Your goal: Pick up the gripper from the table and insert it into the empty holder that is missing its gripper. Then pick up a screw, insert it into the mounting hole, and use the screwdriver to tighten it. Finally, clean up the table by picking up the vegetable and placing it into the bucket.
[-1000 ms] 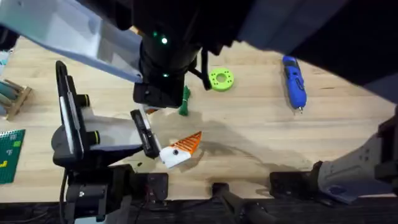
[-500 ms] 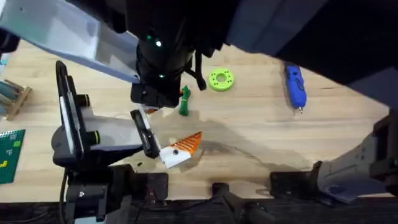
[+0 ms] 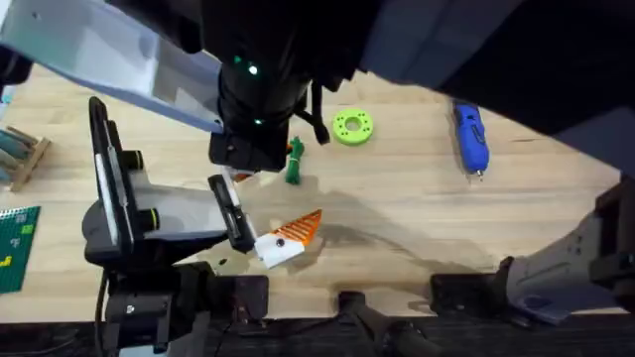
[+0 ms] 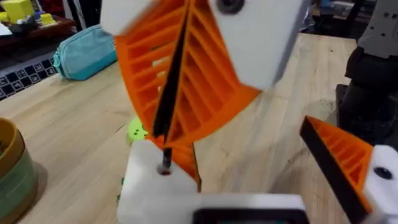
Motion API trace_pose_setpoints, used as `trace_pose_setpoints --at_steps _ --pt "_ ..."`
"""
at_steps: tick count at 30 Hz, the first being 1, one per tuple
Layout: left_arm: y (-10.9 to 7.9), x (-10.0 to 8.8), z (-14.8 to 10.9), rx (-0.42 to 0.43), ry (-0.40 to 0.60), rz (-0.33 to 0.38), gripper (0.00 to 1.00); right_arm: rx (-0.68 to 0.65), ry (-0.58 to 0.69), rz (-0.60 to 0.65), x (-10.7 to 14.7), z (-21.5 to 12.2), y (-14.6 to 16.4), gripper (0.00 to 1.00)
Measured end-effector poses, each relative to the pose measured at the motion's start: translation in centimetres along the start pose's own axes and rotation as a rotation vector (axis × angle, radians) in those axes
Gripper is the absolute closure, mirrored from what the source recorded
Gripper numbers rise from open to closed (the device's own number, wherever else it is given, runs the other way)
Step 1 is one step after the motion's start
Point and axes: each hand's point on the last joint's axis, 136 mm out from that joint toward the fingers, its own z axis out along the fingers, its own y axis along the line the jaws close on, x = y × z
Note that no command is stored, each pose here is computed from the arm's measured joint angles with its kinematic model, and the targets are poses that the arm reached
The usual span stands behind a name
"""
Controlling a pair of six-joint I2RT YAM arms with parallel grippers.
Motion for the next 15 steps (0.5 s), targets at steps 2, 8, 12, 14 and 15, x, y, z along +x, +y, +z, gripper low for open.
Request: trace_pose_setpoints --at_steps 2,8,12,14,15 --pt "0.0 0.0 0.0 0.0 0.0 0.0 0.015 -0.003 0.008 0.0 0.07 0.31 0.03 0.996" --pt "0.01 0.0 0.0 0.0 0.0 -0.002 0.015 -0.01 0.022 0.0 0.17 0.94 0.07 0.996" --pt "0.0 0.0 0.0 0.0 0.0 -0.002 0.015 -0.01 0.022 0.0 0.17 0.94 0.07 0.996" --pt "0.0 0.0 0.0 0.0 0.0 -0.002 0.015 -0.01 0.022 0.0 0.17 0.94 0.07 0.996" --pt "0.0 0.0 0.0 0.0 0.0 -0.002 0.015 -0.01 0.023 0.0 0.17 0.94 0.09 0.996"
